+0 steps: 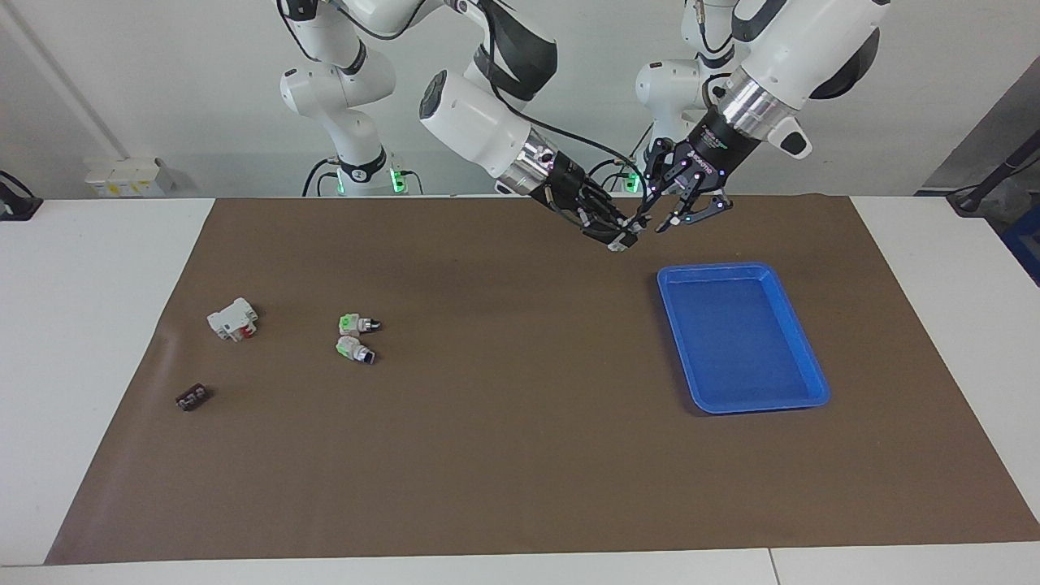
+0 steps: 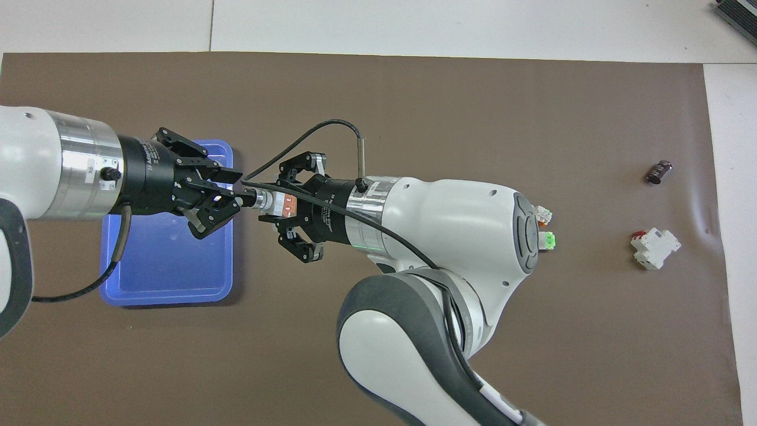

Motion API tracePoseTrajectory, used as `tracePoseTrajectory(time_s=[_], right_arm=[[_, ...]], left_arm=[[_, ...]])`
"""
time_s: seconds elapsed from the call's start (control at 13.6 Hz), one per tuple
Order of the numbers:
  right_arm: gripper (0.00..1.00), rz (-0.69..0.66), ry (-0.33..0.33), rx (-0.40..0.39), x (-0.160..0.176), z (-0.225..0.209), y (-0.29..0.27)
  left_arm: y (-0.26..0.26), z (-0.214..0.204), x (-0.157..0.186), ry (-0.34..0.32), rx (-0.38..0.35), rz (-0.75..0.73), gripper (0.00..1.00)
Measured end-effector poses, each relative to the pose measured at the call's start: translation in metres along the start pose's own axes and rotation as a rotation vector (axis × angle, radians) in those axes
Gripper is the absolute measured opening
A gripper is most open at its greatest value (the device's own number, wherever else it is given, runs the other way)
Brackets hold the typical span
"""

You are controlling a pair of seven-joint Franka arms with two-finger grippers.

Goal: Turn and place switch with both arms
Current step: 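Close the left gripper on the switch held by the right gripper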

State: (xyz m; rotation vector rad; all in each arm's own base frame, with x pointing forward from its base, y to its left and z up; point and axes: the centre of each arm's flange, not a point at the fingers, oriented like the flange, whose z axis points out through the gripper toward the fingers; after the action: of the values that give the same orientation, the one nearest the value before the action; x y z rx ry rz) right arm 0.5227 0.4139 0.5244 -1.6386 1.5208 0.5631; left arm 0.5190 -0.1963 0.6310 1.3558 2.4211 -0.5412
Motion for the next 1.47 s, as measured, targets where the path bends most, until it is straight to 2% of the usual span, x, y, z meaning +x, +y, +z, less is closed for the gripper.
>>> tracePoseTrajectory(time_s=[0.07, 0.51, 0.66, 0.81, 1.1, 1.17, 1.47], right_arm=[[0.43, 0.0, 0.0, 0.0, 0.0, 0.0, 0.0], [0.43, 0.0, 0.0, 0.0, 0.0, 0.0, 0.0], [0.43, 0.0, 0.0, 0.0, 0.0, 0.0, 0.0], [0.43, 0.0, 0.0, 0.0, 0.0, 0.0, 0.0], [0.43, -0.001, 0.0, -0.002, -0.001, 0.001, 0.001], [0.43, -0.001, 0.0, -0.003, -0.001, 0.001, 0.001], [0.43, -0.002, -0.001, -0.004, -0.002, 0.001, 0.002]], left_arm=[[-0.001, 0.0, 0.0, -0.002, 0.003, -0.004, 0.36], [-0.003, 0.009, 0.007, -0.005, 0.033, -0.035, 0.35], [-0.004, 0.01, 0.01, -0.009, 0.042, -0.043, 0.28], [-0.003, 0.009, 0.012, -0.013, 0.046, -0.044, 0.27], [0.0, 0.007, 0.015, -0.02, 0.052, -0.037, 0.19], [0.001, 0.006, 0.016, -0.022, 0.053, -0.036, 0.1], [0.002, 0.006, 0.017, -0.022, 0.058, -0.009, 0.1]])
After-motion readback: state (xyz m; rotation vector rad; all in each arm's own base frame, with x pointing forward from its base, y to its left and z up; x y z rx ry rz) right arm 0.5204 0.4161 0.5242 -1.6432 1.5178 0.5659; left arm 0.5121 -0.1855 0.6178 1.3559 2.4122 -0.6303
